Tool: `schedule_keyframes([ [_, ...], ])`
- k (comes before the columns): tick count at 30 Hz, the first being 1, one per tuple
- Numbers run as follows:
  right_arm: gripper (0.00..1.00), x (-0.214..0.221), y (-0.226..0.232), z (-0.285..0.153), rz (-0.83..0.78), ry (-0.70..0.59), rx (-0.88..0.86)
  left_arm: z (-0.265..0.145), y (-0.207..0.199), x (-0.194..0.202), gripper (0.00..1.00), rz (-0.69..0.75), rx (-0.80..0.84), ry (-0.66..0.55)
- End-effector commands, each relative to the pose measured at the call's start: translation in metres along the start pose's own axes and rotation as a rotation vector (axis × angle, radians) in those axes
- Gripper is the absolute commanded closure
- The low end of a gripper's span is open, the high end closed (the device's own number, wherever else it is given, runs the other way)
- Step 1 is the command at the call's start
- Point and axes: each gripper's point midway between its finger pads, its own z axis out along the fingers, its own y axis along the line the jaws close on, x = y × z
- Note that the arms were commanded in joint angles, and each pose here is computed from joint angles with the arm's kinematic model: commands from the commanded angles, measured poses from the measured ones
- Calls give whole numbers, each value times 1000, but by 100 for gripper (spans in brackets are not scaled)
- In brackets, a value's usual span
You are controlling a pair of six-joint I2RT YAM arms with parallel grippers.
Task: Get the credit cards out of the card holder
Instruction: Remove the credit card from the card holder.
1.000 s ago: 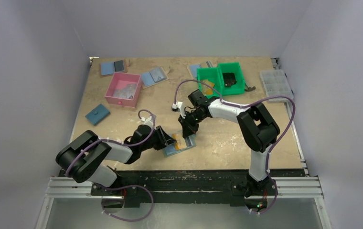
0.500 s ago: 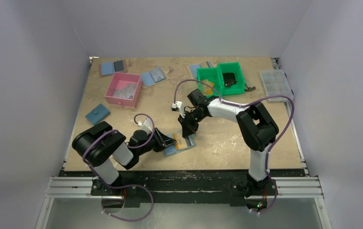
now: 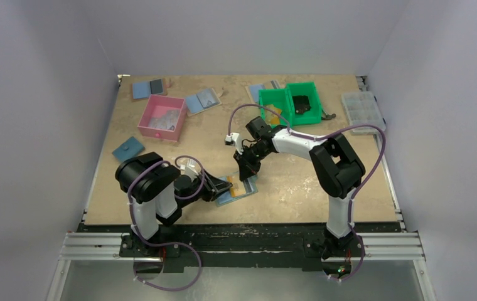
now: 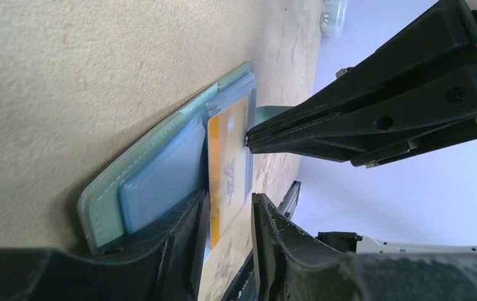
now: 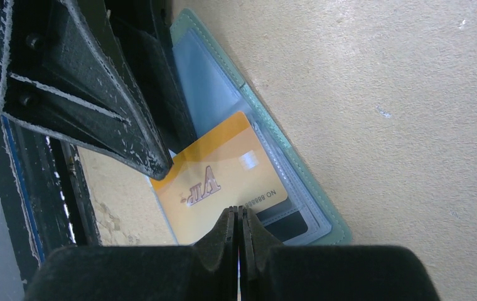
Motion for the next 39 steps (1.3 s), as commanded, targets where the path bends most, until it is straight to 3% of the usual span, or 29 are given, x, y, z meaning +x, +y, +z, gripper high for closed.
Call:
schedule_keyframes([
  [1,95,34,-25,13,21,120,96,3,24,5,63,-27,-86,19],
  [9,96,34,-24,14,21,124,88,5,40,-3,64,36,-212,-4],
  [16,95,35,-25,15,21,129,94,4,38,-6,99,58,-208,-17],
  [29,87,35,-28,10,54,128,124,-13,25,-12,100,123,-161,-44],
  [34,87,35,-32,9,53,130,140,-23,29,-18,100,199,-243,-52],
  [39,86,30,-29,6,4,126,120,-33,14,-23,100,296,-226,-66],
])
